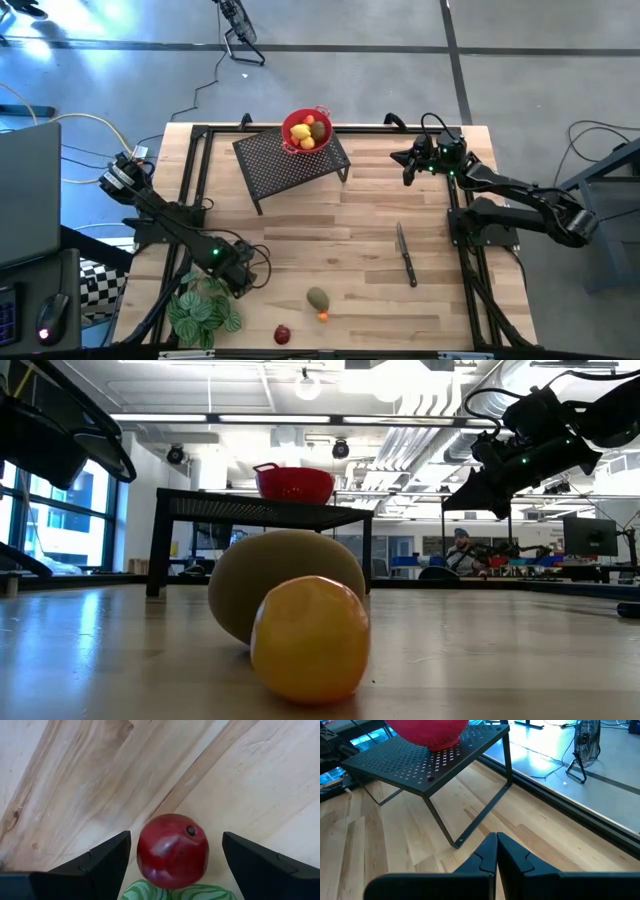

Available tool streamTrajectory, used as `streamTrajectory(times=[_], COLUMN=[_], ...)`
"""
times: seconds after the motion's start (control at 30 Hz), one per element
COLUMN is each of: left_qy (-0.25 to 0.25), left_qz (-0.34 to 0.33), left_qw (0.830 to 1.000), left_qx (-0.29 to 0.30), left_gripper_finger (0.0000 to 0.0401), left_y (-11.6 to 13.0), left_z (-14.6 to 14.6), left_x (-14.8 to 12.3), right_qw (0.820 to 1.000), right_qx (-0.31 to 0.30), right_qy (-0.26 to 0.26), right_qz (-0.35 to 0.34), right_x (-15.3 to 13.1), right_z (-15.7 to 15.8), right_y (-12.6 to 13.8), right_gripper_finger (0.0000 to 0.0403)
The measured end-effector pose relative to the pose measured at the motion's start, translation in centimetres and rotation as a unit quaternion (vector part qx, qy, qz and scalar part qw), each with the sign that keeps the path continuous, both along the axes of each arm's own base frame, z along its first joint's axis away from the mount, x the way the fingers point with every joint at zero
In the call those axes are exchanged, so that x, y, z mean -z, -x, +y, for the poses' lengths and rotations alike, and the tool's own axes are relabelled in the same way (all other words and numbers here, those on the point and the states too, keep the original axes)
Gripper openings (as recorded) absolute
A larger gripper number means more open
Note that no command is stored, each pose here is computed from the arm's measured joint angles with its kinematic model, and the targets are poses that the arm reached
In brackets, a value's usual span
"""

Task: Pick & Place Fruit
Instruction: Put the top pomegranate into the red strainer bowl on the shelf

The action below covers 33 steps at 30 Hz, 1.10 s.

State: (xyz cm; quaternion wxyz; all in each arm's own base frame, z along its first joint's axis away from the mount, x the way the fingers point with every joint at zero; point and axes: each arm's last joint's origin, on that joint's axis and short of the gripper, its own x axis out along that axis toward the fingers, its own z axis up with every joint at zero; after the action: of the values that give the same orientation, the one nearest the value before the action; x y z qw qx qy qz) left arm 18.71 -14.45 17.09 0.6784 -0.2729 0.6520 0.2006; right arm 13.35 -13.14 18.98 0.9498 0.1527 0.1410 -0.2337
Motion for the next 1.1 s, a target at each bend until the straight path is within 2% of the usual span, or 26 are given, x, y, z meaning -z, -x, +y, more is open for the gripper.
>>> streamTrajectory(times=[0.9, 1.1], left_qy=[0.001, 0.001], left_qz=[0.011, 0.011], left_qw=[1.000, 1.000], left_qx=[0.001, 0.001], left_gripper_finger=[0.0305, 0.0274], left_y=[0.15, 0.15], left_z=[0.06, 0.06], left_x=[0.01, 0.01], right_qw=[1.000, 1.000], right_qx=[0.000, 0.000], right_qy=[-0.001, -0.001], right_qz=[0.001, 0.001], right_x=[0.03, 0.03], right_z=[0.01, 0.01], right_y=[0.01, 0.00], right_gripper_finger=[0.0002, 0.0002])
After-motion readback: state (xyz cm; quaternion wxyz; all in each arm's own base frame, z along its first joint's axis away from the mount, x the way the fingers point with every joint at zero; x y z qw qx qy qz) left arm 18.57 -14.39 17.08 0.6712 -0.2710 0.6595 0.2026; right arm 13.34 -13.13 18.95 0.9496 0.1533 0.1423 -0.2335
